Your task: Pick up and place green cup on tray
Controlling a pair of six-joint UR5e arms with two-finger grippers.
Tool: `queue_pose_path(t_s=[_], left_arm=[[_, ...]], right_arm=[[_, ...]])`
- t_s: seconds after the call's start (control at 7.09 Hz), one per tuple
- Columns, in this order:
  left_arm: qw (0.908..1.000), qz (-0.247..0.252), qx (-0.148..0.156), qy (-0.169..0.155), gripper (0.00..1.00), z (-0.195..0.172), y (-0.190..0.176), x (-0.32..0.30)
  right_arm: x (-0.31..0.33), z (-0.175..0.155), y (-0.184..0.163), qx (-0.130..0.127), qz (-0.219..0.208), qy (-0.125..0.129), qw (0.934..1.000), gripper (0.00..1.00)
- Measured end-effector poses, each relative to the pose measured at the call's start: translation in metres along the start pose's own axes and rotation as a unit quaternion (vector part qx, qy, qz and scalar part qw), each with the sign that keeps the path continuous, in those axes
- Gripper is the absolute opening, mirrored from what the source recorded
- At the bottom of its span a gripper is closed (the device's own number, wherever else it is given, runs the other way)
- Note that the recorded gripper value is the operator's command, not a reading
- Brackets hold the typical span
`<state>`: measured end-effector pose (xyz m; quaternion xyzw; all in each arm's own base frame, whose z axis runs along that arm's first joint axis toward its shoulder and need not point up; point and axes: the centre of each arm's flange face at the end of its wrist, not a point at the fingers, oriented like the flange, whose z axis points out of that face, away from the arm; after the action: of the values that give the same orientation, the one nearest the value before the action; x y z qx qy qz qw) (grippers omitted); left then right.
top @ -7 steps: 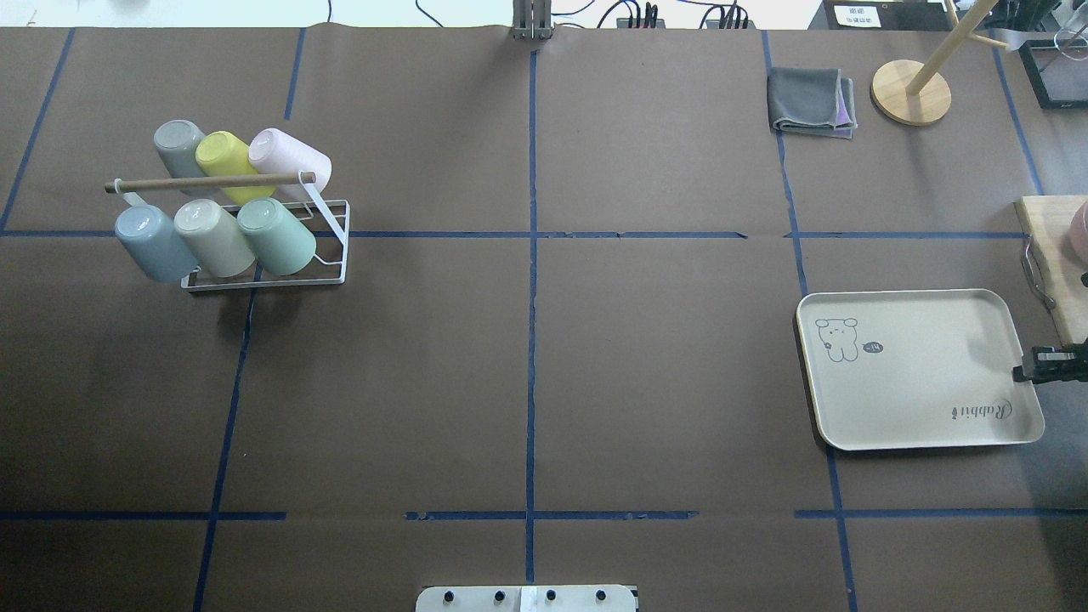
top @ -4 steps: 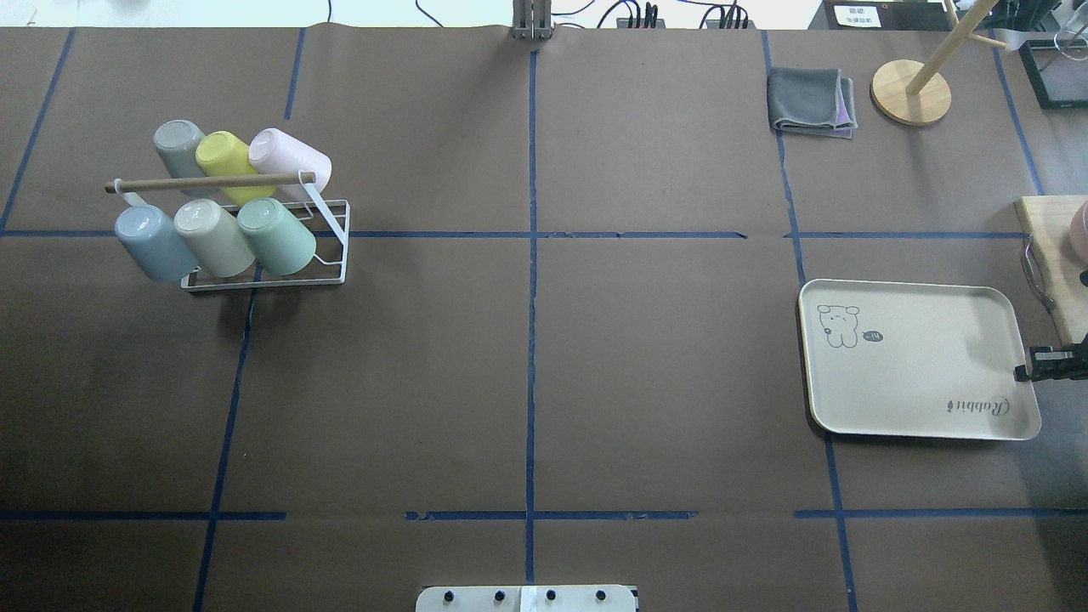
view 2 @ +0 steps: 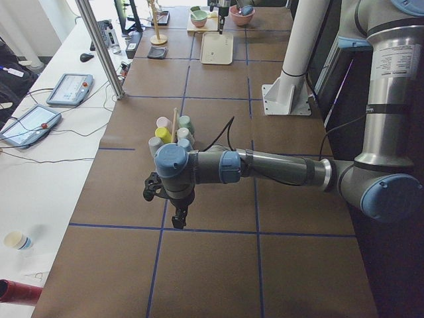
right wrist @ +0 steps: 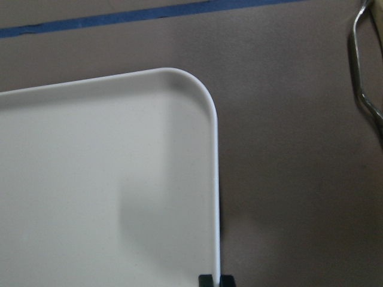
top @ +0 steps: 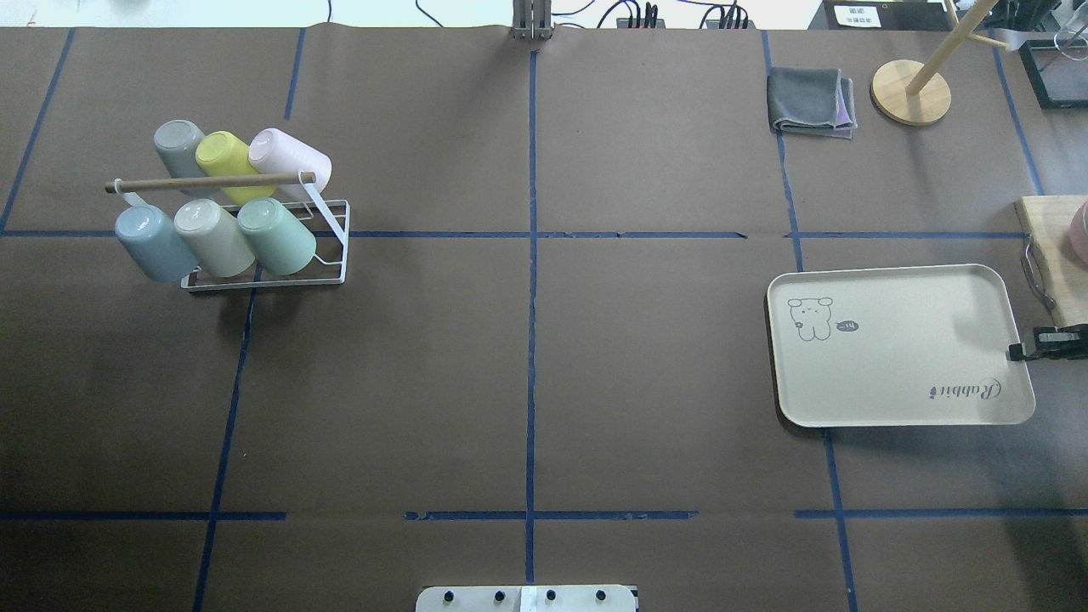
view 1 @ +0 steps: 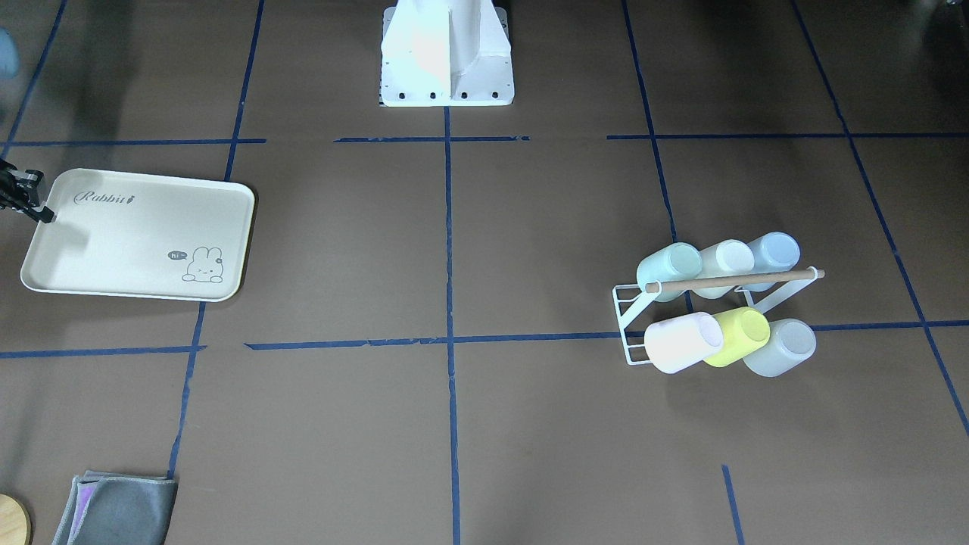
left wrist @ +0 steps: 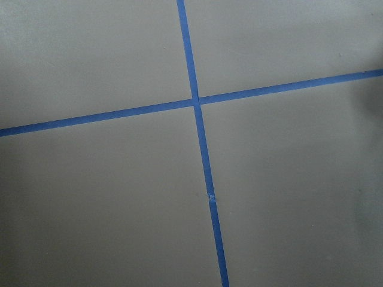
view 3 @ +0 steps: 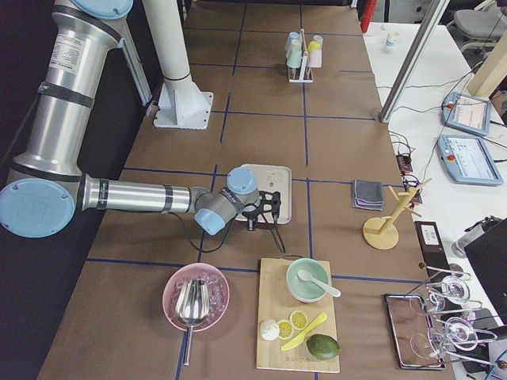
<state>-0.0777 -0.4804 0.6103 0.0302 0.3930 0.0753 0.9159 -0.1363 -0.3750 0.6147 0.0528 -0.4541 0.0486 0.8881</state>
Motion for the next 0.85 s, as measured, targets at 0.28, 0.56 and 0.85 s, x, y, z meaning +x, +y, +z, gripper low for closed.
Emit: queue_pose_path(t_s=[0.28,0.56,0.85], left_arm=[[1.0,0.0,0.0,0.001,1.0,0.0,0.0,0.0],[1.0,0.0,0.0,0.001,1.0,0.0,0.0,0.0],[1.0,-0.002,-0.001,0.001,1.0,0.001,0.001,-0.001]], right_arm=[[-0.031,-0.022,-0.022,0.007,0.02,-0.045,0.9988,0.0],[-0.096,-0.024,-0.053,0.011,0.04,-0.088,0.9952,0.0],[-0.18,0.001,-0.062,-0.001,0.024,-0.118,0.9927,0.0]])
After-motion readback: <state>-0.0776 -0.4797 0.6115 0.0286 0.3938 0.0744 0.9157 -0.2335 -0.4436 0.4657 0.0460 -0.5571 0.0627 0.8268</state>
